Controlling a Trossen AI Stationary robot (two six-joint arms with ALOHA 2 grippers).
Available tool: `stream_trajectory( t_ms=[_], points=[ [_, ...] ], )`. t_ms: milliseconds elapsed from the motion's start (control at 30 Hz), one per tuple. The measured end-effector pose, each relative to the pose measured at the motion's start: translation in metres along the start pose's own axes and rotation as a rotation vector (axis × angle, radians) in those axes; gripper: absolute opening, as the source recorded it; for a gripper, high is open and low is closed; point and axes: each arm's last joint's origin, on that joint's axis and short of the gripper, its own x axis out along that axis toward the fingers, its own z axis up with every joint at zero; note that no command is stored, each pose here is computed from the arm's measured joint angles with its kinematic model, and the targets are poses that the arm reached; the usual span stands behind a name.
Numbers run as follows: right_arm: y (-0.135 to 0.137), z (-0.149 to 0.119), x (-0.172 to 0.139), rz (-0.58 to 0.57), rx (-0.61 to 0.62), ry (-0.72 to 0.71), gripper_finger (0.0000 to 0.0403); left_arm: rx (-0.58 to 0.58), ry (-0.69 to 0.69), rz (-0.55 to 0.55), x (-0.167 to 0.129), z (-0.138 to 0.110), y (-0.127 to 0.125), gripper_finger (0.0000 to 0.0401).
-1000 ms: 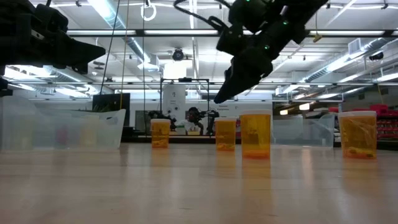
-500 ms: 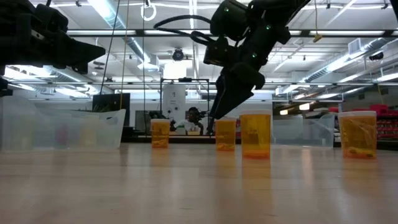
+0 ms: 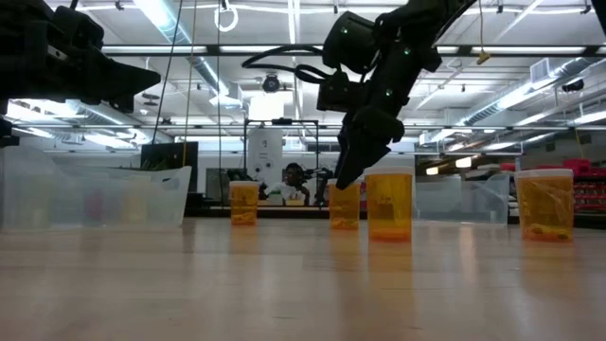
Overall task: Pick and place medicine bottles into bin by pill shape (circle, oval)
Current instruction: Put the large orange pill bottle into the right transparent bin
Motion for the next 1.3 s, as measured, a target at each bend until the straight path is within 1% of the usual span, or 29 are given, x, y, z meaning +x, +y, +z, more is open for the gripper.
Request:
stream_trajectory(
  t_ms=[133, 267, 467, 567, 733, 867, 1133, 1300],
  points=[
    [0.000, -0.004, 0.002, 0.004, 0.012, 0.014, 0.0306, 0.000, 0.000, 0.000, 0.000, 0.000, 0.000, 0.0032],
    [0.000, -0.006, 0.003, 0.005, 0.014, 0.023, 0.0278, 0.001, 0.000, 0.000, 0.000, 0.000, 0.000, 0.0036],
    [0.000, -0.006, 0.003, 0.005, 0.014, 0.021, 0.0232, 0.000, 0.000, 0.000, 0.000, 0.000, 0.000, 0.0027],
    [0.000, -0.006, 0.003, 0.004, 0.013, 0.012, 0.0220, 0.001, 0.000, 0.000, 0.000, 0.000, 0.000, 0.0024],
    [0.000, -0.004, 0.002, 0.002, 0.002, 0.003, 0.0227, 0.000, 0.000, 0.000, 0.000, 0.000, 0.000, 0.0029],
    [-0.002, -0.002, -0.008, -0.027, -0.002, -0.020, 0.0229, 0.000, 0.000, 0.000, 0.000, 0.000, 0.000, 0.0035],
    [-0.010, -0.003, -0.049, -0.151, 0.010, -0.033, 0.0228, 0.001, 0.000, 0.000, 0.000, 0.000, 0.000, 0.0027],
    [-0.027, -0.009, -0.074, -0.260, 0.070, -0.021, 0.0228, 0.001, 0.000, 0.000, 0.000, 0.000, 0.000, 0.0024]
  ],
)
